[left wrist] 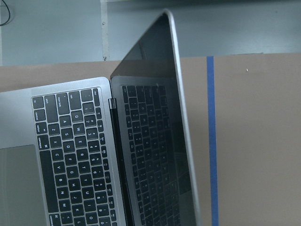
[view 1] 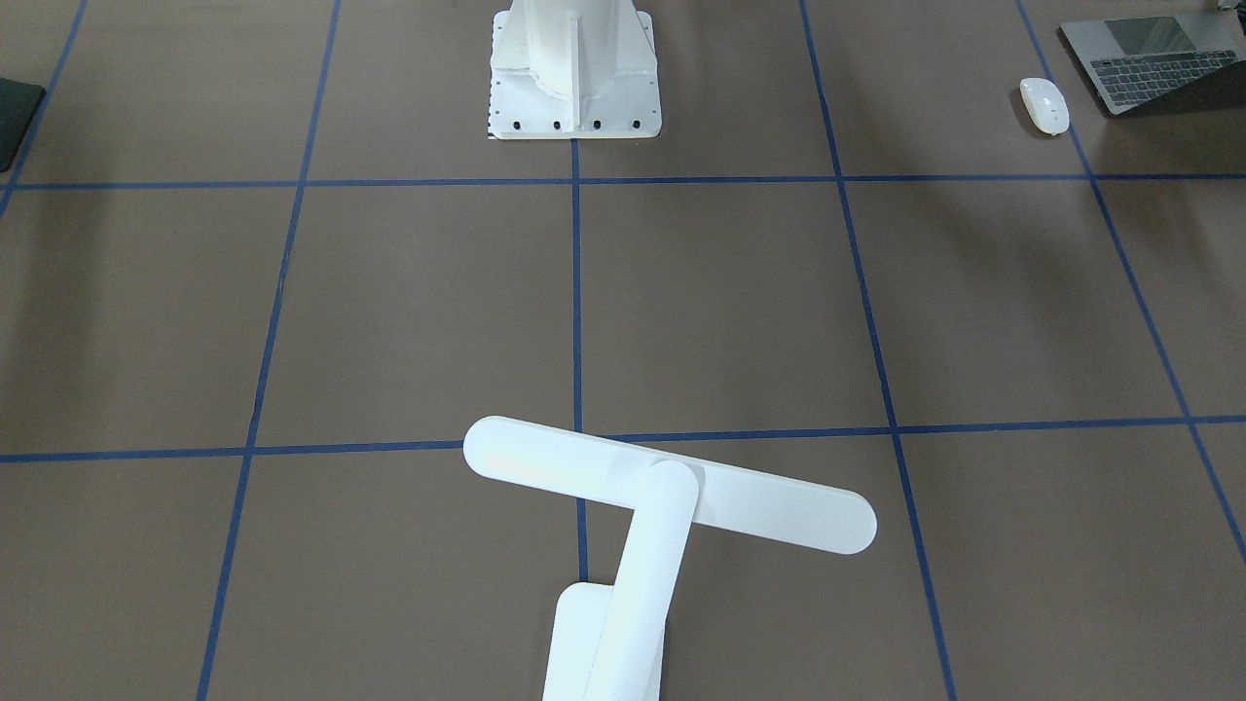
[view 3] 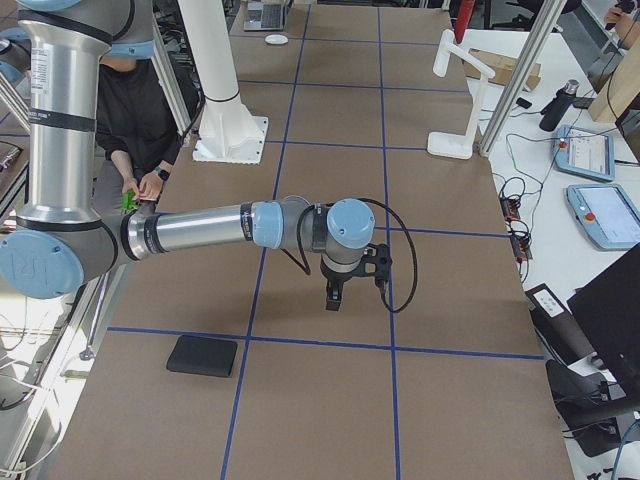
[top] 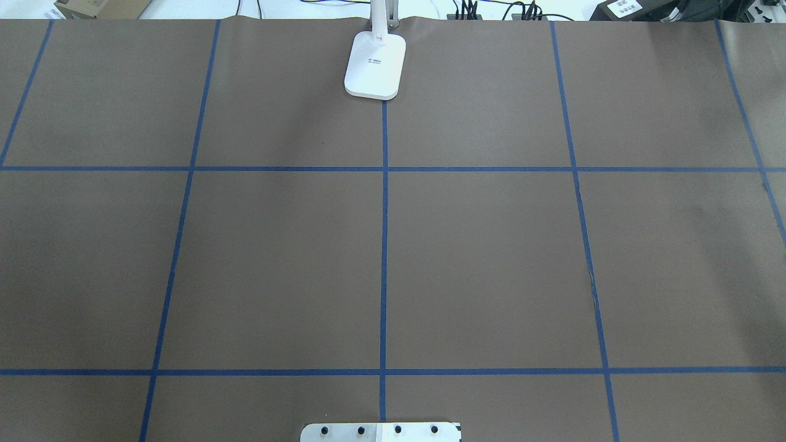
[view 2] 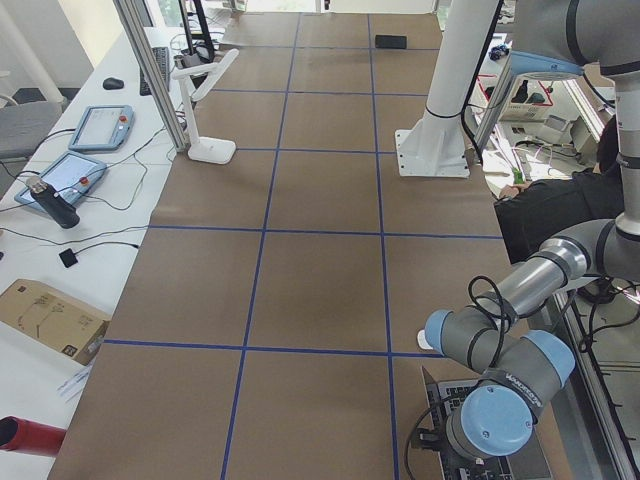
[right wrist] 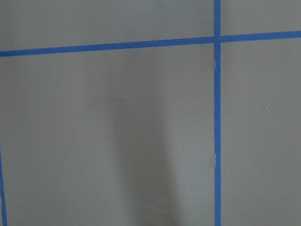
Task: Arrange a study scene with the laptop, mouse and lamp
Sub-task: 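Carry the open silver laptop with the left gripper toward the table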
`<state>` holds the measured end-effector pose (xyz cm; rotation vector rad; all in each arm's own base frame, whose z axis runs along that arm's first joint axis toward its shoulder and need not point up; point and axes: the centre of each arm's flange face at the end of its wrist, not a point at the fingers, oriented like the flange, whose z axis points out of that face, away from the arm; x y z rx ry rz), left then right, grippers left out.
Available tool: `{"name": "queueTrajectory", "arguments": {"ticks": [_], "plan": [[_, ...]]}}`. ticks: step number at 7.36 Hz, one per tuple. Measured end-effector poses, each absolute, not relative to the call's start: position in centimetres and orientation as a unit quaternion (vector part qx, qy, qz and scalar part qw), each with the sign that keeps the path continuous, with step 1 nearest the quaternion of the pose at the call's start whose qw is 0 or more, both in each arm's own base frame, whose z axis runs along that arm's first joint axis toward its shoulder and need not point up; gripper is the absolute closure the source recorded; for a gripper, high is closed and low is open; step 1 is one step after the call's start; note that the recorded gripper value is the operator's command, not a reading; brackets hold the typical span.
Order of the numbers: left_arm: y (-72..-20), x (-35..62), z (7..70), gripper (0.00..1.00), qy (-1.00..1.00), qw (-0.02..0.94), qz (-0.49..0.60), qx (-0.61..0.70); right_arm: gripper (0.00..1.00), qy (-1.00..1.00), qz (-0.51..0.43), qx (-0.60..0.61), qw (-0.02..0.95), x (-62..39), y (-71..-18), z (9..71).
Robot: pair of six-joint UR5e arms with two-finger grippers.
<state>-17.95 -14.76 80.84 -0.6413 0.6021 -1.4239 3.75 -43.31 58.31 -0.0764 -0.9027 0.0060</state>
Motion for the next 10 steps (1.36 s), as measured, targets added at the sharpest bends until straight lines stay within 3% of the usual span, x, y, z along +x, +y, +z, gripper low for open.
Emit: {"name": "queueTrajectory", "arguments": {"ticks": [6, 8, 9, 10], "plan": [[-14.9, -17.9, 82.1, 0.01, 0.269, 0.673, -0.628, -0.282, 0.01, -0.436, 0.003, -0.038, 0.899, 3.8, -43.2, 58.4], [-14.9, -17.9, 82.1, 0.63, 0.270, 0.674, -0.628, -0.280, 0.01, -0.436, 0.003, -0.038, 0.899, 3.8, -43.1, 58.4], [-15.0, -17.9, 82.1, 0.82, 0.270, 0.675, -0.627, -0.280, 0.01, -0.436, 0.004, -0.038, 0.899, 3.8, -43.1, 58.5], [-15.1, -18.0, 82.1, 0.89, 0.270, 0.675, -0.627, -0.279, 0.01, -0.436, 0.004, -0.039, 0.899, 3.8, -43.1, 58.5]]}}
